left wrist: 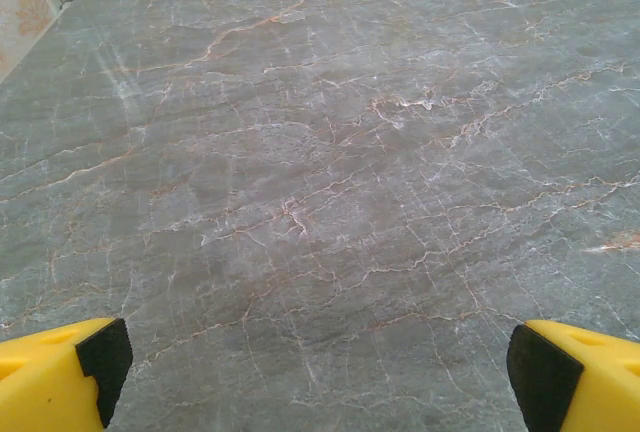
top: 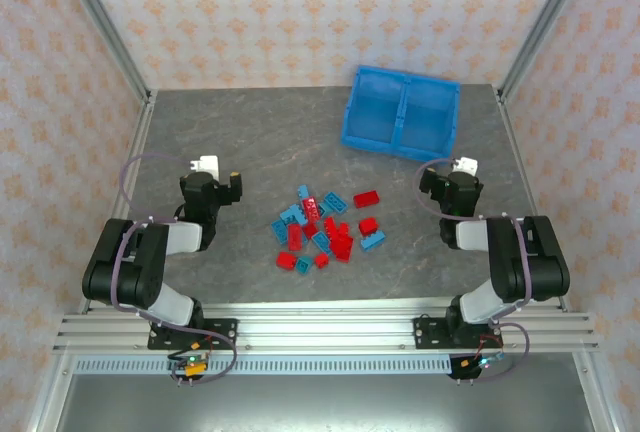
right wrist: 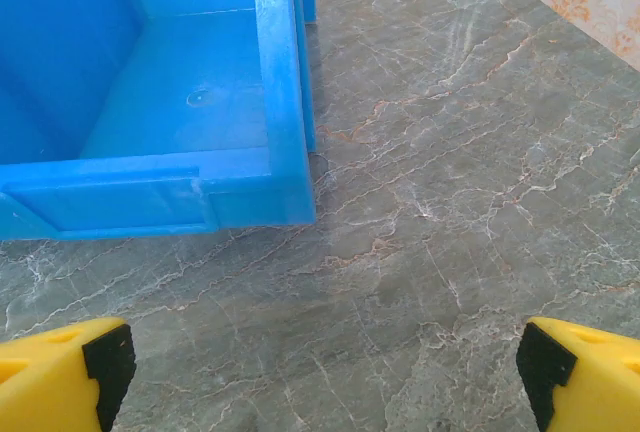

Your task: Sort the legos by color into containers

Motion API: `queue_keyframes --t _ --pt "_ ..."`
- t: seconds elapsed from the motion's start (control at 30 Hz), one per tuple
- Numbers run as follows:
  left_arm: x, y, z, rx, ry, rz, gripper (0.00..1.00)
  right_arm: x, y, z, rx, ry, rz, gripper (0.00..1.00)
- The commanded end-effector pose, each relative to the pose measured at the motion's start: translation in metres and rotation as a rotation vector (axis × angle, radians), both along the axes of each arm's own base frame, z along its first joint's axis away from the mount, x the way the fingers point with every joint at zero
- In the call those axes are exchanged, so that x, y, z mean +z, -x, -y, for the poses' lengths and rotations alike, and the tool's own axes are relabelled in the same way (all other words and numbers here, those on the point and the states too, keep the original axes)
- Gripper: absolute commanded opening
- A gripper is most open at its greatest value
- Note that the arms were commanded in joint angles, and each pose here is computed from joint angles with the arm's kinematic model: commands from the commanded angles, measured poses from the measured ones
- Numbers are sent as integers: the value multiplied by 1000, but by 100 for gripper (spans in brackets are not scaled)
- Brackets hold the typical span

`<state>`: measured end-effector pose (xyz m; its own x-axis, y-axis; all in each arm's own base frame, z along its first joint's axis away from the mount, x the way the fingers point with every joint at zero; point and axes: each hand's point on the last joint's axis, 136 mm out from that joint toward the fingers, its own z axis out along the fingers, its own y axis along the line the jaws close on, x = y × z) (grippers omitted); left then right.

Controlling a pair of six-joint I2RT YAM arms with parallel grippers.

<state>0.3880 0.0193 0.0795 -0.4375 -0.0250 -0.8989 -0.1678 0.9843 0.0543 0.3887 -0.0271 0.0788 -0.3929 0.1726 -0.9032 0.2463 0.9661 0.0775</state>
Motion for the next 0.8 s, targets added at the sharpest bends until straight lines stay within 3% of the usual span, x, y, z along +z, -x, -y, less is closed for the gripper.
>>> queue_keyframes --t 0.0,0.53,0.67,0.77 --pt "15 -5 -5 29 -4 51 100 10 -6 0 12 8 23 99" --pt "14 -5 -5 28 -3 49 100 12 -5 1 7 7 30 99" --pt "14 -5 -6 32 -3 50 100 45 8 21 -127 5 33 99" --pt "22 -4 -8 46 -5 52 100 88 35 35 -301 -155 53 99"
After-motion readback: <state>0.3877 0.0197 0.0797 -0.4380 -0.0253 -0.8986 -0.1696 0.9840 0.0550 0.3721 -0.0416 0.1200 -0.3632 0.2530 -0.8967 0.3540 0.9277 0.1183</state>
